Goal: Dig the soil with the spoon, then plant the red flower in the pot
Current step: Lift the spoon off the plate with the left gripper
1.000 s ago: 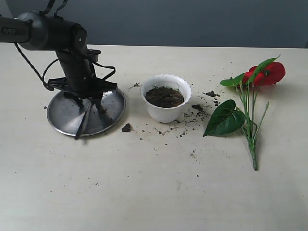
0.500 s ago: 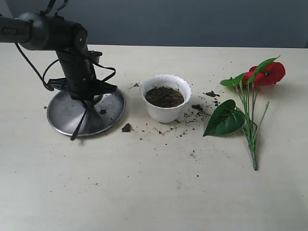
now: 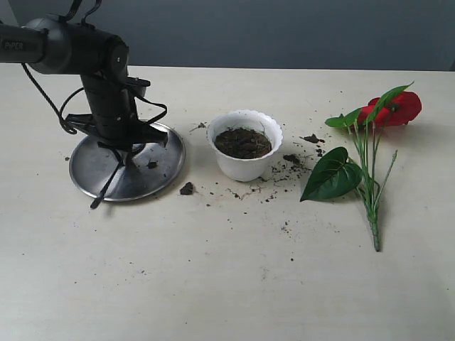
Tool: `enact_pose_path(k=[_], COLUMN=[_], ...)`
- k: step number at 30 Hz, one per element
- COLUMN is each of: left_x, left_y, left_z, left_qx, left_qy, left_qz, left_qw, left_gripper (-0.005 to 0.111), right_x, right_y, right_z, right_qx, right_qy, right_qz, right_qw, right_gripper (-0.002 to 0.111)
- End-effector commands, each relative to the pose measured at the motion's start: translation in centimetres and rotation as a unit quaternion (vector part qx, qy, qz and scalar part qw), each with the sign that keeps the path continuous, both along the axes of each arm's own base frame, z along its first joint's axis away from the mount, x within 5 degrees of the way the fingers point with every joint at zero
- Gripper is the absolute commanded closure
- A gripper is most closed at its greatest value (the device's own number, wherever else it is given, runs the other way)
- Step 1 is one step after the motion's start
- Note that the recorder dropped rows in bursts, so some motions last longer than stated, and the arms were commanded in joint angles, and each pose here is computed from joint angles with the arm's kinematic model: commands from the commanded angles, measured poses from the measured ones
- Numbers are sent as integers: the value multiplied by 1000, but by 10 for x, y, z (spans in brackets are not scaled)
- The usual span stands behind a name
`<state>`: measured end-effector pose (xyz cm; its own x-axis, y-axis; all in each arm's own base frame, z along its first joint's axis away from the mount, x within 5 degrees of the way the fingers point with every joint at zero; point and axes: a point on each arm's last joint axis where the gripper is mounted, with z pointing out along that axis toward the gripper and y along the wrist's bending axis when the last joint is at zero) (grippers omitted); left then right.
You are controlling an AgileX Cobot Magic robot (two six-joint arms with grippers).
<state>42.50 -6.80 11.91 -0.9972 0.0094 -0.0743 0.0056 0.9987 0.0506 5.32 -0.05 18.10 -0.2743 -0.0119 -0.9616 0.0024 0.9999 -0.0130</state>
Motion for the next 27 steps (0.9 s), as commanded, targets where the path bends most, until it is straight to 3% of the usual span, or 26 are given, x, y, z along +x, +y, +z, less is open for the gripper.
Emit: enact_pose_path(k=[1,9,18,23,26,27], left_x=[-3,-5,-19,-26,-31,-34], left_y=[2,2,1,-5,-15,-23], left_z=[12,55,118,144,156,159], left_qx=[5,-3,-19,-45,-39,-31], left_qy=[-5,-59,-126,-163,-181,-186], left_qz=[-6,-12,-77,-148,-235,-285], left_qw=[1000,998,989,974,954,940], left_gripper=[106,106,106,106,106,106], right_x=[0,0,0,0,0,0], right_y=[0,0,0,0,0,0], right_z=[0,0,0,0,0,0], right_qx=[0,0,0,0,0,0], right_qy=[-3,-3,-3,-3,-3,-3], right_qz=[1,1,1,1,1,1], right_qw=[1000,1000,1000,1000,1000,1000], right_gripper=[108,108,108,108,108,108])
